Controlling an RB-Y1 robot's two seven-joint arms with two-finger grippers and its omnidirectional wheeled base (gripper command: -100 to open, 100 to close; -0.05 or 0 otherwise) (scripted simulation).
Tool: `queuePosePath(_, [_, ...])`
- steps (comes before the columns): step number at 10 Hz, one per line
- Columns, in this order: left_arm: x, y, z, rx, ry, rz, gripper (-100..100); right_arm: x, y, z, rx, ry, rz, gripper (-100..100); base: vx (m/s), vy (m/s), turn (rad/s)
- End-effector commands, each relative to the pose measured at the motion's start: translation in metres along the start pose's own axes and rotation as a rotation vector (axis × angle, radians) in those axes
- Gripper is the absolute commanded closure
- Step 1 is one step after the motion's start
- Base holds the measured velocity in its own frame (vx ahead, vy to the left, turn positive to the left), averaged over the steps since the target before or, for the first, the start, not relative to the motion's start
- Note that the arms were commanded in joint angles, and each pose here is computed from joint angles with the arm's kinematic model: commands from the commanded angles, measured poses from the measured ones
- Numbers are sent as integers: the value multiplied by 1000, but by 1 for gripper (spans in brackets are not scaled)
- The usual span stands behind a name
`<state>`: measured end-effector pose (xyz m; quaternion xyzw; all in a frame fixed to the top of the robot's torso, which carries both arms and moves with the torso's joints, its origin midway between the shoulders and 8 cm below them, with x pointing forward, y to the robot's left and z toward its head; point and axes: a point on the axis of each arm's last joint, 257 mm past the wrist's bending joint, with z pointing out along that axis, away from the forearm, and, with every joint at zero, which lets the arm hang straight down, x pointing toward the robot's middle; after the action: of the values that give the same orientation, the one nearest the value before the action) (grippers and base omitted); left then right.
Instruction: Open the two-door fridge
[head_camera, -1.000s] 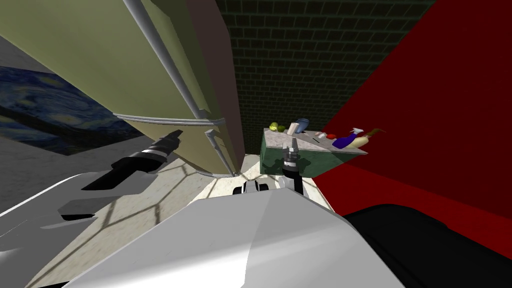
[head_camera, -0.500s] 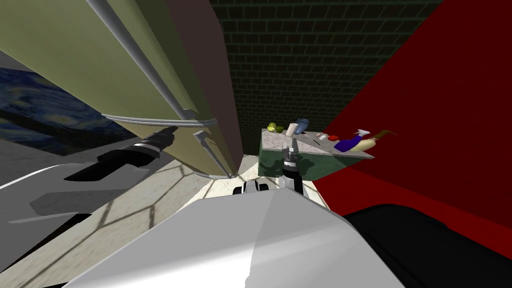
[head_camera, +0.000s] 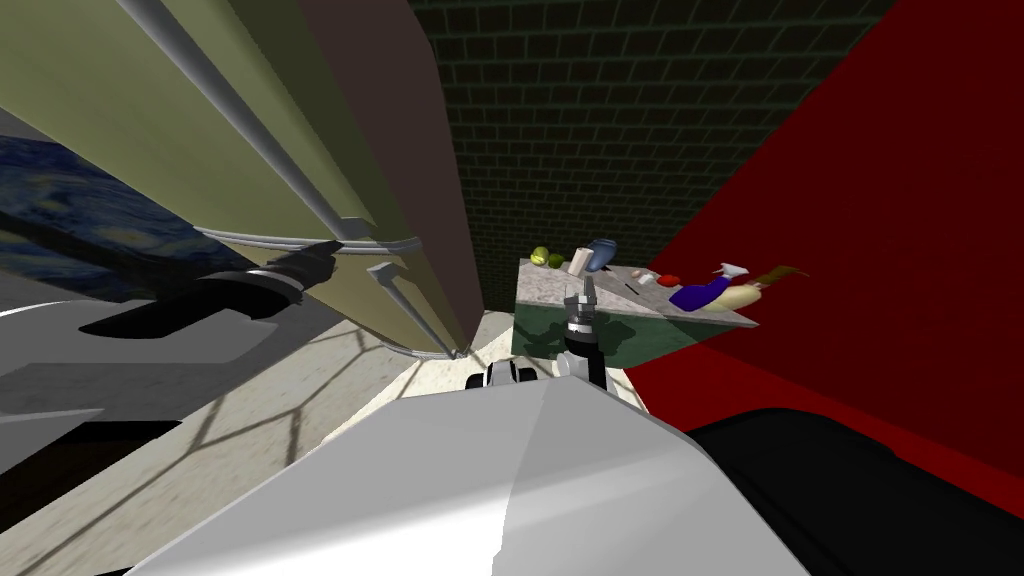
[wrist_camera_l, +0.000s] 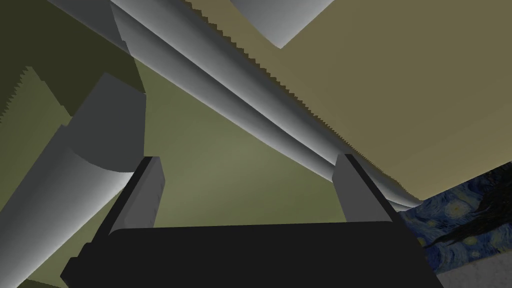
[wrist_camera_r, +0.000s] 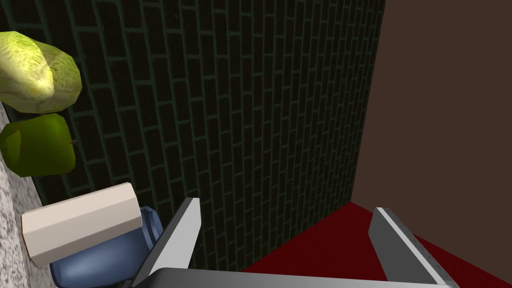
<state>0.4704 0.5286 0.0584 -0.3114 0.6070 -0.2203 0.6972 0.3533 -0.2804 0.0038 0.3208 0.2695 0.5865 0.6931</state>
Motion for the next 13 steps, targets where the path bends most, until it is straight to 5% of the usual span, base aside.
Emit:
queuePosePath(1, [-19, -3, 9, -32, -8, 1, -100, 0, 0, 0, 0, 0, 0, 0, 25, -141, 74])
queuePosePath(10, [-54, -18, 22, -77, -29, 5, -100, 0, 0, 0, 0, 0, 0, 0, 22, -79, 28])
queuePosePath(12, [-45, 23, 18, -148, -28, -29, -100, 0, 0, 0, 0, 0, 0, 0, 12, 23, 37])
queuePosePath(13, [-39, 24, 16, -157, -17, -22, -100, 0, 0, 0, 0, 0, 0, 0, 1, 33, 31])
